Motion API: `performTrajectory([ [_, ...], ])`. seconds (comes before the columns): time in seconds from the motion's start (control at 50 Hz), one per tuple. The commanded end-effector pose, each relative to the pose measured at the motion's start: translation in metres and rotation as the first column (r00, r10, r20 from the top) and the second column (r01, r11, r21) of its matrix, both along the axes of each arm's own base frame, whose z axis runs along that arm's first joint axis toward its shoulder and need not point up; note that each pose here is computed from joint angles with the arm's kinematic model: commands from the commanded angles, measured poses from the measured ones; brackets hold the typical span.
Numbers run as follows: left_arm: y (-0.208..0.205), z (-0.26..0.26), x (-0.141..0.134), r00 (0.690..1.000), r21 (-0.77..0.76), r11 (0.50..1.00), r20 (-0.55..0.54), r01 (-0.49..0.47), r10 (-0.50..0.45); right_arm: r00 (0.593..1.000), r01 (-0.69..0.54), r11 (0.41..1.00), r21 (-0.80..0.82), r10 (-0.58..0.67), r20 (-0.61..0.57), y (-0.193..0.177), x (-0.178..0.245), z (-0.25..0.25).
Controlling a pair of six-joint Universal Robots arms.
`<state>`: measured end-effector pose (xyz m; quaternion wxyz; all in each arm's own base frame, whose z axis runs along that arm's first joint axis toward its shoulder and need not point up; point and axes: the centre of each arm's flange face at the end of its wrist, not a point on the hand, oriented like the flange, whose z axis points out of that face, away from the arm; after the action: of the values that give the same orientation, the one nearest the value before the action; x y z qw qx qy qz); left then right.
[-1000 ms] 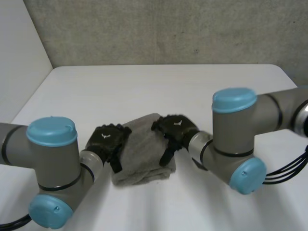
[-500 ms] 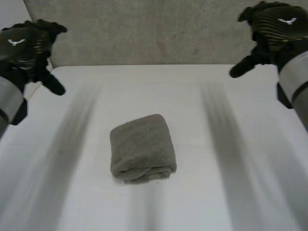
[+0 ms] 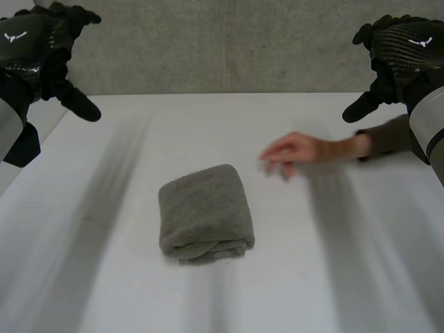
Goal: Fold the towel.
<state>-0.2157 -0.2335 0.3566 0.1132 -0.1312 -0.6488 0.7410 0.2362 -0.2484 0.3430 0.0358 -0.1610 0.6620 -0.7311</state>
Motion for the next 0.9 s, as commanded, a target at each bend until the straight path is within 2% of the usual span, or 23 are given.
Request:
performTrajectory([
  [0.02, 0.002, 0.005, -0.008, 1.000, -0.018, 0.999, -0.001, 0.027, -0.027, 0.999, -0.033, 0.999, -0.001, 0.033, -0.003, -0.002, 0.001, 0.000],
  [0.3, 0.007, -0.001, -0.027, 0.996, 0.003, 0.996, 0.009, 0.090, -0.090, 0.999, -0.033, 0.999, -0.007, 0.033, -0.005, -0.008, -0.004, 0.001],
  [0.52, 0.007, 0.000, -0.028, 0.995, -0.018, 0.996, 0.045, 0.088, -0.087, 0.994, -0.105, 0.995, 0.003, 0.105, -0.010, -0.005, 0.002, -0.001],
  [0.9, 0.010, 0.001, -0.027, 0.995, -0.024, 0.996, 0.047, 0.089, -0.088, 0.993, -0.117, 0.993, 0.013, 0.117, -0.015, -0.004, 0.003, -0.005],
])
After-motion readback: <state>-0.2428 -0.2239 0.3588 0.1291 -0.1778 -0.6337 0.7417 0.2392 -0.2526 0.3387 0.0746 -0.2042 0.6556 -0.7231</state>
